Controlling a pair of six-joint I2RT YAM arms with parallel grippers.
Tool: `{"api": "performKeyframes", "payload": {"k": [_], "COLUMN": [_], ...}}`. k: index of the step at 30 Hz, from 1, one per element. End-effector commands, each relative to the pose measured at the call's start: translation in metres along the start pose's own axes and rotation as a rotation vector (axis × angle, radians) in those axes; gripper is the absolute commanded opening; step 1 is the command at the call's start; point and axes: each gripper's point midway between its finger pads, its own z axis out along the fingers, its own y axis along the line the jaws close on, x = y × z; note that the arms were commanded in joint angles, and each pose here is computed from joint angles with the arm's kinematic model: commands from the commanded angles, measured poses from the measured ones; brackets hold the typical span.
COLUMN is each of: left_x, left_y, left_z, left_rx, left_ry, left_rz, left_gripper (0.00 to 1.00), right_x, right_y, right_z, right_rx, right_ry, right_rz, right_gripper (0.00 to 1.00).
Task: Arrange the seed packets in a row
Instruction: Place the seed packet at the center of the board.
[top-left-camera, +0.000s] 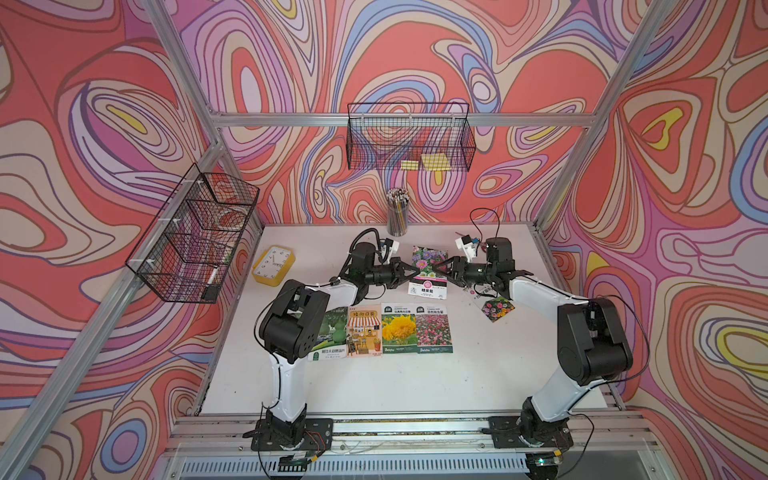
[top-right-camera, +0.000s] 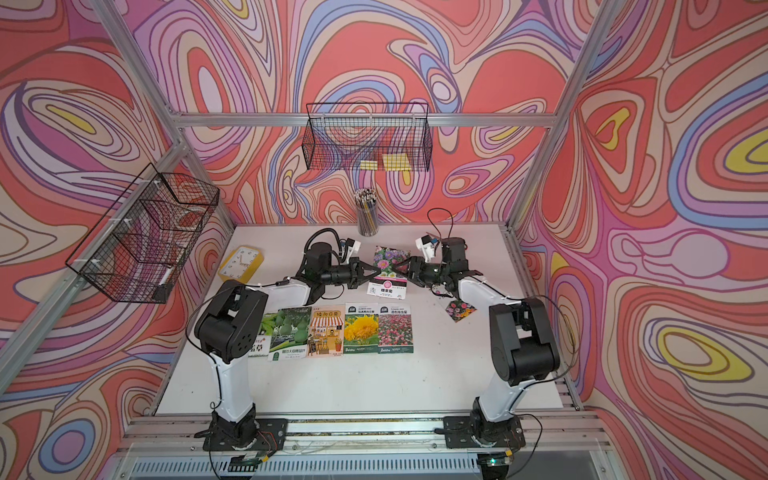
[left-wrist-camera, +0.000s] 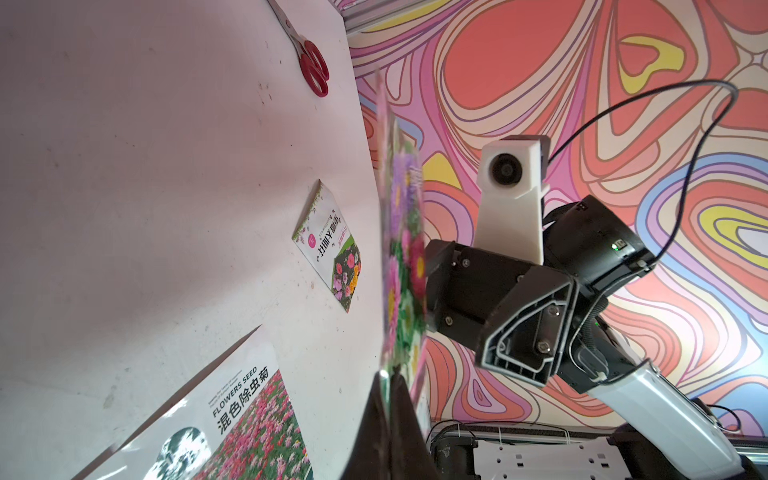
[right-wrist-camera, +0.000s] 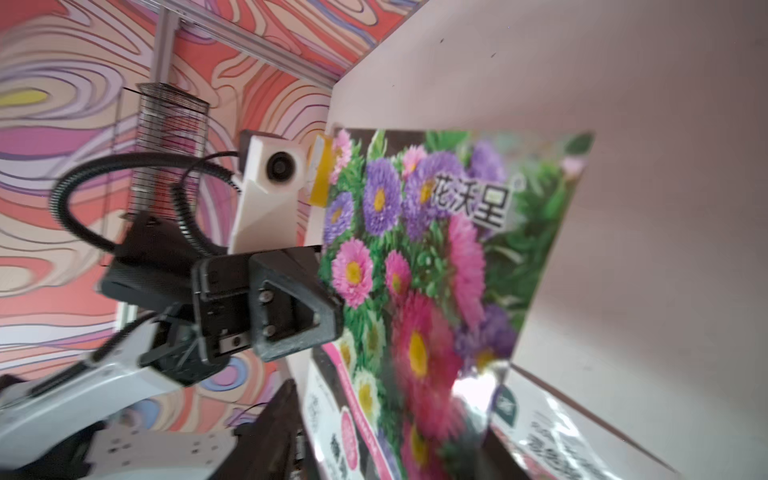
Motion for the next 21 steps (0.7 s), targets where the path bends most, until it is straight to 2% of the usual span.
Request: {"api": "performKeyframes", "payload": {"k": [1,5,9,13,16,21], "left_x": [0.014,0.038,0.042,0.048,0.061,0.083], "left_y": [-0.009,-0.002,0.001,0.001,-0.001,-0.001], "left_z": [0.007,0.015,0.008,0.007,0.021,0.052], "left_rx": [-0.044,-0.131,-0.164,-0.174,-0.169,-0.15], "left_ry": [-0.034,-0.069,-0.144,-0.169,-0.138,-0.08], "left_rz": [-0.005,-0.035,-0.05,-0.052,-0.048,-0.056], "left_gripper": [0.0,0.0,0.0,0.0,0.0,0.0], "right_x": [0.003,0.017,0.04,0.055,0.056,0.052], "right_y": [-0.054,-0.094,-0.124,-0.152,-0.166,-0.18], "right_z": [-0.027,-0.066,-0.096,-0.125,-0.138,-0.136], "right_rx": [0.358,0.55,0.629,0.695,0.721,0.735], "right_ry": [-0.077,-0.149,-0.202,-0.276,-0.311,-0.313], "right_rz": [0.063,0.19,0.306,0.412,0.456,0.481], "right_gripper": [0.63,0.67,0.68,0.68,0.68,0.68]}}
